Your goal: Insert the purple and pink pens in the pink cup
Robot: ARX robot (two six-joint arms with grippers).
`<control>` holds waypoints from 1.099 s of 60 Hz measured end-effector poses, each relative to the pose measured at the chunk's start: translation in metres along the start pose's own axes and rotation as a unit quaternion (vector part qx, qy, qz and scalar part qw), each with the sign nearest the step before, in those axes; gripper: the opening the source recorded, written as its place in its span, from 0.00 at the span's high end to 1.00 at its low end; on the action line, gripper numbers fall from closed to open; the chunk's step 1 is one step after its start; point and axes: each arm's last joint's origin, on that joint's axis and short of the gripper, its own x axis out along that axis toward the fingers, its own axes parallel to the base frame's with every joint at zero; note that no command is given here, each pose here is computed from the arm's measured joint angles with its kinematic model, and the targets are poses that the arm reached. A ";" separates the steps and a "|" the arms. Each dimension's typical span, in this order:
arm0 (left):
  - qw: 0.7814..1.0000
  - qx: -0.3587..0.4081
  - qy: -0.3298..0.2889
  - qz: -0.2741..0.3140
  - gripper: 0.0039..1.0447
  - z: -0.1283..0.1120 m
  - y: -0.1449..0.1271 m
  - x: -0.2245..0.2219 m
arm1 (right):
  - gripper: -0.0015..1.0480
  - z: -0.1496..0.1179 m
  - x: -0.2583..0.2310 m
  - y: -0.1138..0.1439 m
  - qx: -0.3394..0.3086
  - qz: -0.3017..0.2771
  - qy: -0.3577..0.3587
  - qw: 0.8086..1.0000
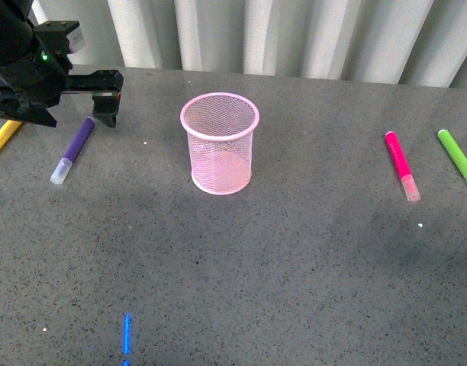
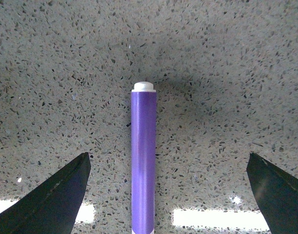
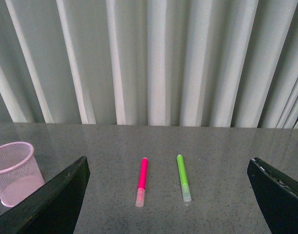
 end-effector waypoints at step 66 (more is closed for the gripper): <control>0.998 0.052 0.039 0.022 0.72 -0.001 0.004 0.027 | 0.07 0.000 0.000 0.000 0.000 0.000 0.000 1.000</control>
